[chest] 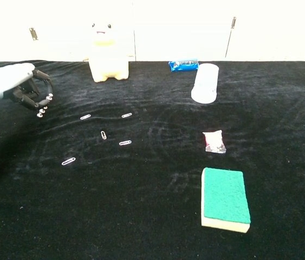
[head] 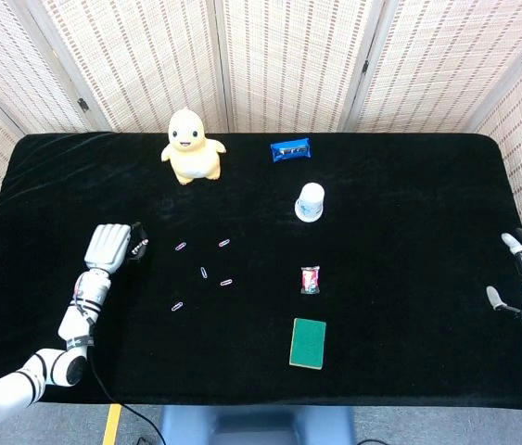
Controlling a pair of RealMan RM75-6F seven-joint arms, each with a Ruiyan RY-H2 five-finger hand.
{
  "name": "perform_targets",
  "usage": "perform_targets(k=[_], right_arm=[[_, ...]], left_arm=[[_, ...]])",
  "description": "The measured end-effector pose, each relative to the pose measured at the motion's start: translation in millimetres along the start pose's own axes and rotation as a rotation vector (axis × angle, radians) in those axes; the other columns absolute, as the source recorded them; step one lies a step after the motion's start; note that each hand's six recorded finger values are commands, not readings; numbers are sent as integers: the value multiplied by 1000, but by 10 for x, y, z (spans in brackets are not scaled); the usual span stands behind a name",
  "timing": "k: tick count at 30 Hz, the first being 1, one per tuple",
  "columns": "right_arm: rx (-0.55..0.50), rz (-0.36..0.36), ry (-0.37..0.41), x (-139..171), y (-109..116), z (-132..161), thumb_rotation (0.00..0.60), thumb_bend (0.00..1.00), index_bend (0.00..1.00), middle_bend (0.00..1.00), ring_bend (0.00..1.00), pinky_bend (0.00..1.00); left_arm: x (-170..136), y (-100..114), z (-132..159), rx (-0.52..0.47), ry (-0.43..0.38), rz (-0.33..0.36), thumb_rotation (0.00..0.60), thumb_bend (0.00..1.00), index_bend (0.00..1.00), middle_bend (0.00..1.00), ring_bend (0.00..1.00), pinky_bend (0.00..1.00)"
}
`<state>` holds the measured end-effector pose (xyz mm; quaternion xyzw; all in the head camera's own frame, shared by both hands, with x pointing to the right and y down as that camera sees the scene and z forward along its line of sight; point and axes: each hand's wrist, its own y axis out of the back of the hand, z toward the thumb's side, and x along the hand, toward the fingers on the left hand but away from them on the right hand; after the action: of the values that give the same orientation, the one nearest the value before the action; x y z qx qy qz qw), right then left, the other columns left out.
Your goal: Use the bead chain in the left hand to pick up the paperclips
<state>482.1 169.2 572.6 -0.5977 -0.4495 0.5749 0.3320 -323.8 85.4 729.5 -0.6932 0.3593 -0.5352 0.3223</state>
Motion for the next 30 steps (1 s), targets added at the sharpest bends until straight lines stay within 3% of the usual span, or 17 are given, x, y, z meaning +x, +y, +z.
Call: perform_targets(k=[11,22,30], right_arm=[[-7,-22,21,30,44,34,600,353,91,61,60,0],[-65,22,52,-112,-21,52,600,353,91,72,65,0],[-90,-23,86,-64,103,68,600,354,91,74,67,0]], left_arm=[[-238,212,234,2,-63,56,600,525,758,1000,1000,1000],[-420,254,603,-21,-103,81,600,529,758,1000,1000,1000],[-615,229,758,-58,-88,90,600,531,762,1000,1000,1000]])
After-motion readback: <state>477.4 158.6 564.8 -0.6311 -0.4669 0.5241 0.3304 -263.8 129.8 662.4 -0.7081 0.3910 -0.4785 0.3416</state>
